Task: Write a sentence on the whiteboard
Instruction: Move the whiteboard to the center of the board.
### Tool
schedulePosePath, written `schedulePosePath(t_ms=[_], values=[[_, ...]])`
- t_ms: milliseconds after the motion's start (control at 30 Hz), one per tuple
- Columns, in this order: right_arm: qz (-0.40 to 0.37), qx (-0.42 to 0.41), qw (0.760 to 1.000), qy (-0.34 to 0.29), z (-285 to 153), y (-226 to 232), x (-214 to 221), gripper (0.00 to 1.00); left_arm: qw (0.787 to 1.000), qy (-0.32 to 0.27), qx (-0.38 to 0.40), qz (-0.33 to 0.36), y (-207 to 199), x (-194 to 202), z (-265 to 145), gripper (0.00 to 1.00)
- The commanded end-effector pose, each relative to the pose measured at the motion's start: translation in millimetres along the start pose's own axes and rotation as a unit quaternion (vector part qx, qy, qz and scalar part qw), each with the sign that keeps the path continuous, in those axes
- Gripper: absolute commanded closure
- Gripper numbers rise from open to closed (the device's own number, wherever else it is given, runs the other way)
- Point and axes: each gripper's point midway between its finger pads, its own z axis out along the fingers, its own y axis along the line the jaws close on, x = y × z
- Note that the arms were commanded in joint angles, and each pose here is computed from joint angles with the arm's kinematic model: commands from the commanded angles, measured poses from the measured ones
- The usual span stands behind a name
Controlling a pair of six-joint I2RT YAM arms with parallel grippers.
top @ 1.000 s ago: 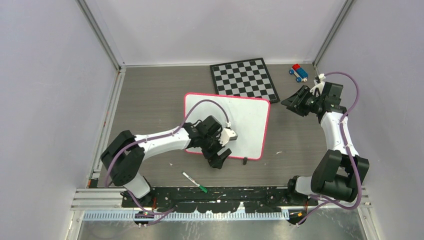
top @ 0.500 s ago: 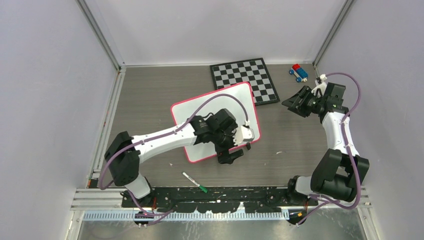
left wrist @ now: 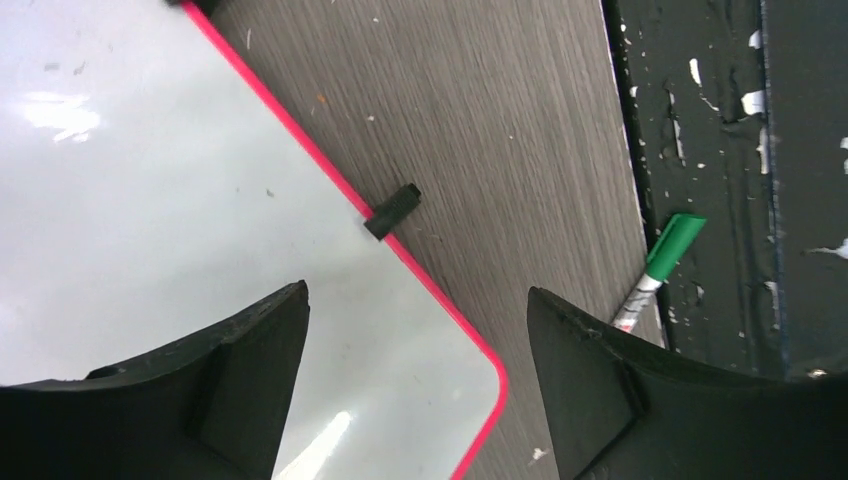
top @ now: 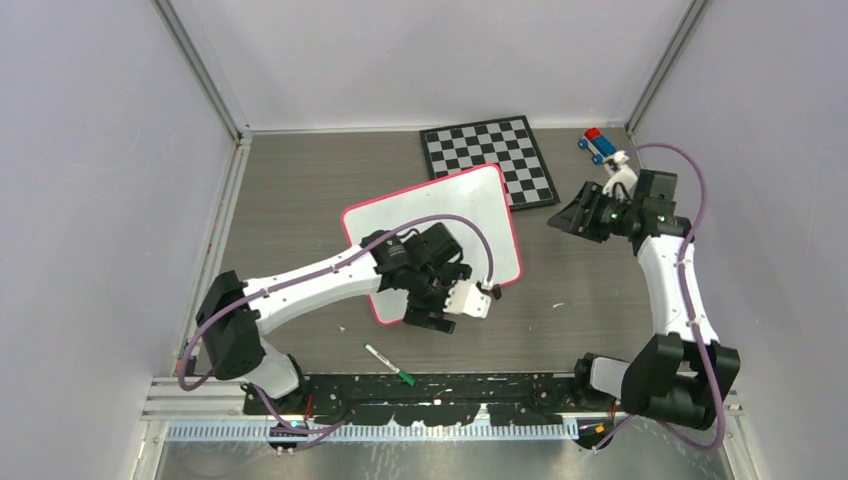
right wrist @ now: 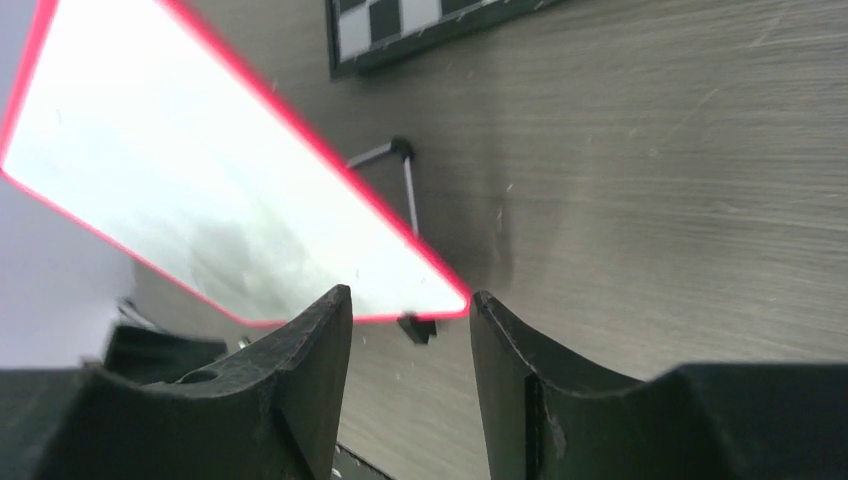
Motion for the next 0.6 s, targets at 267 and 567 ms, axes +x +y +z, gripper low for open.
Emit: schedulePosePath(t_ms=[267, 567], values=[[-0.194, 0.032, 0.976, 0.091, -8.2, 51.9, 93.9, 0.57, 0.869, -0.227, -0.21, -0.385, 82.7, 18.6, -142.7, 0.16], [-0.183, 0.064, 0.976, 0.102, 23.1, 63.2, 134.8, 0.54, 0.713, -0.29, -0.323, -0.551, 100.8, 83.7, -216.3, 0.13]])
